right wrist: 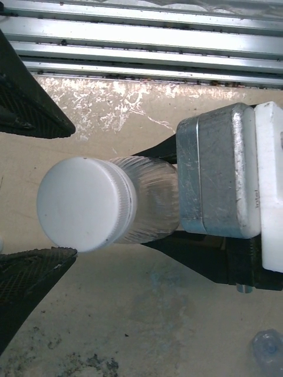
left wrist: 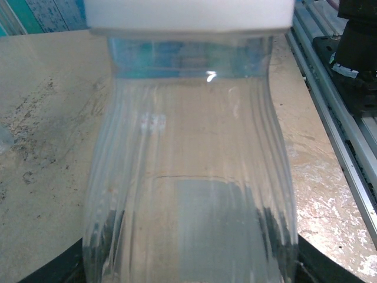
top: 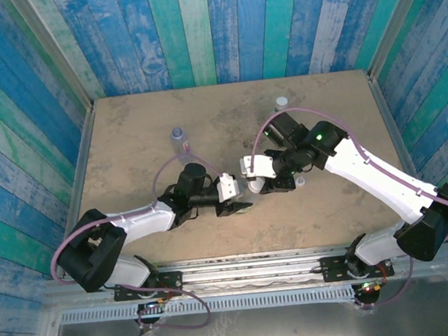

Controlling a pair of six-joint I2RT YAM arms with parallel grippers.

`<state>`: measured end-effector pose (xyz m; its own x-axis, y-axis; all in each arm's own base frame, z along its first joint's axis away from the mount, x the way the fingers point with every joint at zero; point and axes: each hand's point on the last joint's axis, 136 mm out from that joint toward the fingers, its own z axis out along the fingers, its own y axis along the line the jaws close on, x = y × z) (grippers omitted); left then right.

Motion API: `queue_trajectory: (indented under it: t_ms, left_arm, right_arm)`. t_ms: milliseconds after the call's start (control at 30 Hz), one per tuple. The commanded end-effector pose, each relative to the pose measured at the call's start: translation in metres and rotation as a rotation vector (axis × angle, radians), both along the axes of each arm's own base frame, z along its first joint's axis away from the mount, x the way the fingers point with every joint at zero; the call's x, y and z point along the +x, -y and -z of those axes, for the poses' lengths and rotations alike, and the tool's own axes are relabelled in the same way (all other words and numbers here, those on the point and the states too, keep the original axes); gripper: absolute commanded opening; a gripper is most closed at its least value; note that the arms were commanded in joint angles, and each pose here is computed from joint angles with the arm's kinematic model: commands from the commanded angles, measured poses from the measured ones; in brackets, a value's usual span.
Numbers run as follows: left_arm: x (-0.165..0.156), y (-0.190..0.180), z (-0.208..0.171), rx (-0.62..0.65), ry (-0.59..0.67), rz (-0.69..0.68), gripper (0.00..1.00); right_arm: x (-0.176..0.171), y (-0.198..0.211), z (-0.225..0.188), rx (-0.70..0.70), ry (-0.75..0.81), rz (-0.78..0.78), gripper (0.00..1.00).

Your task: Screw on the bottle caps

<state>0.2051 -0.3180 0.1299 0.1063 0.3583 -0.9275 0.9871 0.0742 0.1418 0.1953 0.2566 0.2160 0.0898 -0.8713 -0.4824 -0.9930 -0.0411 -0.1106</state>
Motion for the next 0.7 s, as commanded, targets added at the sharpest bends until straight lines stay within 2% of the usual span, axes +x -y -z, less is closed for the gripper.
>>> queue_trajectory:
  t_ms: [0,100,300,433,667]
  left_arm:
    - [-0.0051,0.0043,-0.0182,-0.048,0.046,0.045,0.56]
    - [-0.0054,0.0039,-0.0191,-0.050,0.048,0.046,0.56]
    - [-0.0068,0.0039,-0.0193,-0.051,0.042,0.050,0.56]
    - [-0.0085,0.0045,-0.0208,-0.056,0.036,0.060,0.56]
    - [-0.0089,0.0041,-0.0203,-0.052,0.031,0.060,0.56]
  right_arm:
    - [-0.0053,-0.0050,-0.0037,0.010,-0.003,-0.055,0.51]
    - [-0.0038,-0.0047,-0.0023,0.009,0.008,-0.058,0.59]
    - [-0.0063,-0.0053,-0.0006,0.014,-0.007,-0.057,0.52]
    - [-0.0051,-0.0054,0.0030,0.009,-0.005,-0.058,0.58]
    - [-0.0049,-0.0068,0.0032,0.014,-0.009,-0.057,0.55]
